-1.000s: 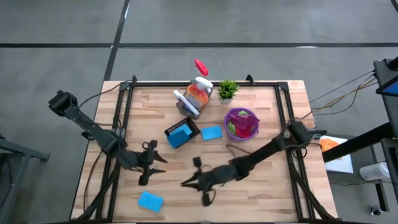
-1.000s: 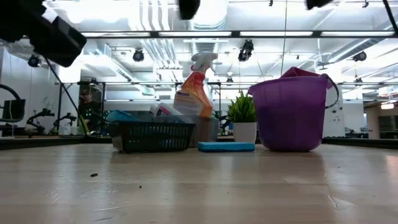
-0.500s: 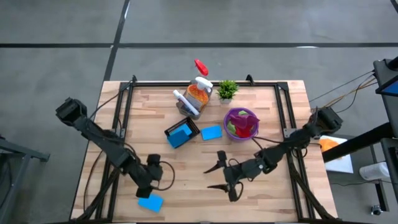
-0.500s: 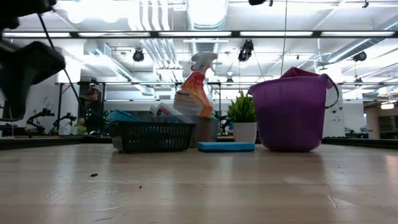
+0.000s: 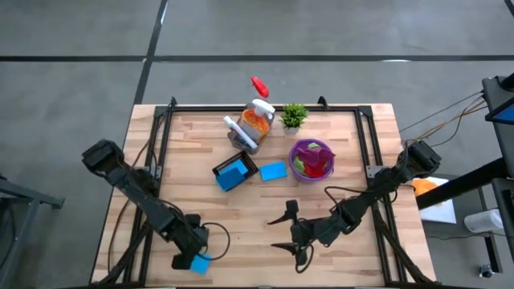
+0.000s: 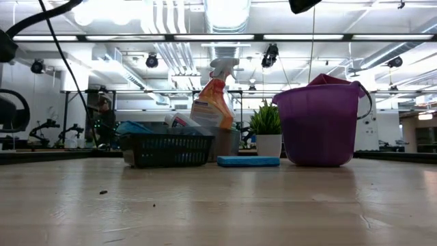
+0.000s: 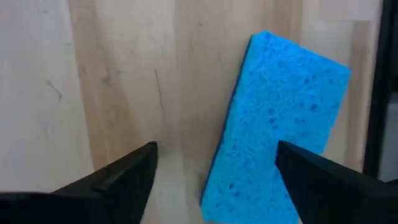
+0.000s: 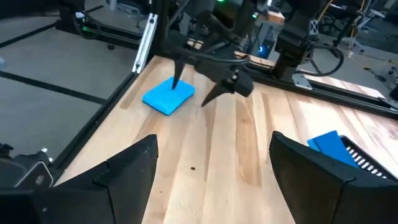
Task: Pick & Place Kitchen Items
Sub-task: Put the blue sponge into the black basket
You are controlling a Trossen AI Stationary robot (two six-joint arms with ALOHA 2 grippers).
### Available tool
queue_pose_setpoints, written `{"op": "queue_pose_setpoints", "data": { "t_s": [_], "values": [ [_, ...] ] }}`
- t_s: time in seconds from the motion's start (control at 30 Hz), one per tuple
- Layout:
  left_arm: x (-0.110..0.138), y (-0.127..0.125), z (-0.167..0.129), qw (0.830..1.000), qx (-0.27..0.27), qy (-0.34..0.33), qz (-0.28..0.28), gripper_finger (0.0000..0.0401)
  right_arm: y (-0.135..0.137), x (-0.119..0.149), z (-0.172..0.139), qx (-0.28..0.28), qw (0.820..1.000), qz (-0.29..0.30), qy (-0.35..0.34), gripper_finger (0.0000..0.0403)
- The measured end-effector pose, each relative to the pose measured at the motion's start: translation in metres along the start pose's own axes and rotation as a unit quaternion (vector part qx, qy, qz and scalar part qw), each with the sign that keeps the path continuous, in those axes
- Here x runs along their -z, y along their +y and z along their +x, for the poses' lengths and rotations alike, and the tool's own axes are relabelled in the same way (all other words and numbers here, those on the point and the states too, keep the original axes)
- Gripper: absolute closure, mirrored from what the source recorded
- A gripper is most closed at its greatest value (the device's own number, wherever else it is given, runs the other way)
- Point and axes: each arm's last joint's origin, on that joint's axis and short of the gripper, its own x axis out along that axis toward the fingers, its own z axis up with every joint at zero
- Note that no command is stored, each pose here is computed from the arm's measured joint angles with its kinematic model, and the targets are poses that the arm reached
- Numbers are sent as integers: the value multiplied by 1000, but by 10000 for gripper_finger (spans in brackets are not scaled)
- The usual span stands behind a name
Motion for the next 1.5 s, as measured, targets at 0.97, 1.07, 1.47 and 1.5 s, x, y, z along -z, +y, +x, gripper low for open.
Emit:
{"op": "queue_pose_setpoints", "data": {
  "t_s": [0.97, 1.07, 1.47, 1.5],
  "values": [
    [-38, 0, -57, 988, -5, -148, -39, 400, 7, -2, 2, -4, 999, -12, -41, 101],
    [-46, 14, -82, 976, -17, -208, -68, 400, 14, 7, 9, -33, 994, -27, -101, 101],
    [-66, 130, -136, 946, -86, -240, -201, 401, 17, 19, 7, -55, 987, -42, -145, 101],
    [-68, 142, -138, 943, -90, -240, -211, 401, 17, 16, 5, -56, 987, -43, -144, 101]
  ]
}}
